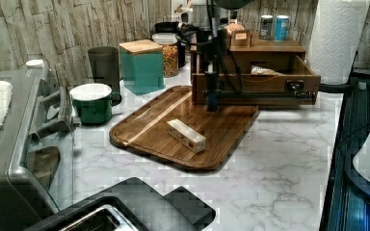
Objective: Close the drawer.
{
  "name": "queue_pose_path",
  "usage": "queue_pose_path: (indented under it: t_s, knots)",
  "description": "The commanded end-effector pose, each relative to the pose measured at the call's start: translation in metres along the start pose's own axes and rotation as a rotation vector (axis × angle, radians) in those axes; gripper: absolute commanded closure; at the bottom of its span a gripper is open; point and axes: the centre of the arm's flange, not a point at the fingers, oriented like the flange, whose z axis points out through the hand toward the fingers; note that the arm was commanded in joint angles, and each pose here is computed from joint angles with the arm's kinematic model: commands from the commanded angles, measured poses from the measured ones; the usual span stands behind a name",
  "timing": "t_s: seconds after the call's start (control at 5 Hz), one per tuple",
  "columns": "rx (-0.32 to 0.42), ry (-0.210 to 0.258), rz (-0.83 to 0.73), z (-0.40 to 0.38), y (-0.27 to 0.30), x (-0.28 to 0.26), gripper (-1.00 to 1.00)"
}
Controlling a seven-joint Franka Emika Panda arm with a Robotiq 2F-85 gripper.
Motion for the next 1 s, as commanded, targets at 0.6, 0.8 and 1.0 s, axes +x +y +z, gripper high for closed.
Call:
queue_pose_path:
  t_s: [0.6,0.8,1.0]
  knots:
    - [0.071,-0.024,-0.002,0.035,0.070,-0.085,1.00]
    - [0.069,-0.062,0.071,0.031,0.053,-0.086,1.00]
    - [0.014,-0.105,0.103,0.022,0.047,-0.092,1.00]
